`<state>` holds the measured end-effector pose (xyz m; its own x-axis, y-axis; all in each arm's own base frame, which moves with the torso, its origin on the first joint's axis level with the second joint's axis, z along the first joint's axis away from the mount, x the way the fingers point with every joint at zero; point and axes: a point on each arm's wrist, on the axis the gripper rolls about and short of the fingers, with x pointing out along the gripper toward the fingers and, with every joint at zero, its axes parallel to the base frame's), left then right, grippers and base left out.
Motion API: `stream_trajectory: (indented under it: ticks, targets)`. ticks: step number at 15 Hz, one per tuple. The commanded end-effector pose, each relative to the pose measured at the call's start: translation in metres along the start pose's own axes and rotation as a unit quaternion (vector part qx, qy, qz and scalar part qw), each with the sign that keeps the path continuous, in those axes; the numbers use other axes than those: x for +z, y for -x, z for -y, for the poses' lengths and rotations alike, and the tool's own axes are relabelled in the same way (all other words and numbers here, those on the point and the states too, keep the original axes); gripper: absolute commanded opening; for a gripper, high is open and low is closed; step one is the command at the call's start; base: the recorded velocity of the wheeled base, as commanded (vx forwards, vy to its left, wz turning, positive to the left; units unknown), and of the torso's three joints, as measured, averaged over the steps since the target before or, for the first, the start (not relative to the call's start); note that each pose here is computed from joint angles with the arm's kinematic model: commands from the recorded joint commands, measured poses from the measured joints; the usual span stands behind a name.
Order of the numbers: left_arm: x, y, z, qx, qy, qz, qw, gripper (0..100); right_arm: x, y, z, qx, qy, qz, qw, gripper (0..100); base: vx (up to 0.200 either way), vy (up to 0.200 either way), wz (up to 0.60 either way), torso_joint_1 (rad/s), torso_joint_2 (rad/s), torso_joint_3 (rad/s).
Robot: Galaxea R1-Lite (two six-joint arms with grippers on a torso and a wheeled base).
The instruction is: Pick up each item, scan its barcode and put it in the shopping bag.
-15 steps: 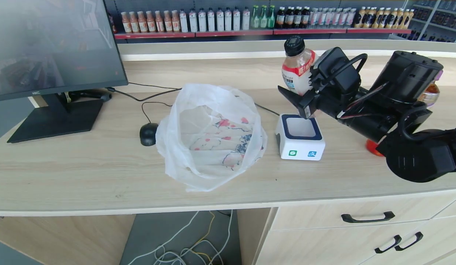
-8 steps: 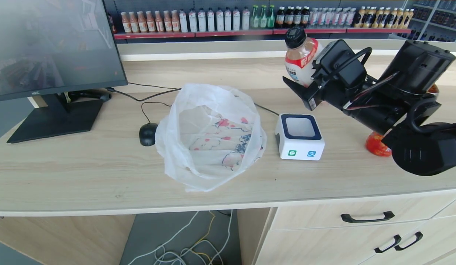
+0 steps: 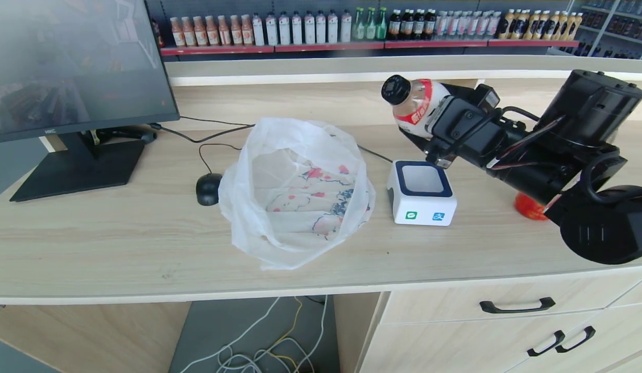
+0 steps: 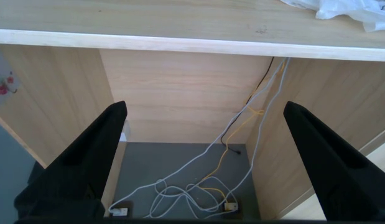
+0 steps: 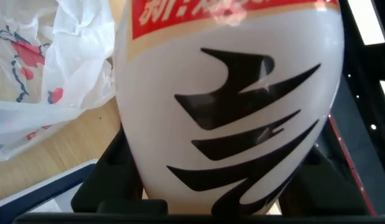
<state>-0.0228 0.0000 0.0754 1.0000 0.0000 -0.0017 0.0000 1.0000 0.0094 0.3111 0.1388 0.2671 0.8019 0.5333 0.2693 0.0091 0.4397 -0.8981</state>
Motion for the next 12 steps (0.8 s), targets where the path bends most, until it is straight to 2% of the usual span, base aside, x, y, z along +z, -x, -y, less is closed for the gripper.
stream_trajectory:
  ticks: [1,3,8,12]
  targets:
    - [0.0,0.0,0.0,0.0,0.0,-0.001,1.0,100,0.005,0.003,-0.003,0.006,0.012,0.007,1.0,0,0.0,0.0,0.0,0.0,0.0,0.0]
    - [0.0,0.0,0.0,0.0,0.0,0.0,1.0,100,0.009,0.002,-0.019,0.031,0.039,0.014,0.999,0,0.0,0.0,0.0,0.0,0.0,0.0]
    - [0.0,0.0,0.0,0.0,0.0,0.0,1.0,100,0.005,0.002,-0.025,0.04,0.071,0.01,0.997,0,0.0,0.0,0.0,0.0,0.0,0.0]
    - [0.0,0.0,0.0,0.0,0.0,0.0,1.0,100,0.004,0.004,-0.038,0.062,0.095,0.013,0.993,0,0.0,0.0,0.0,0.0,0.0,0.0]
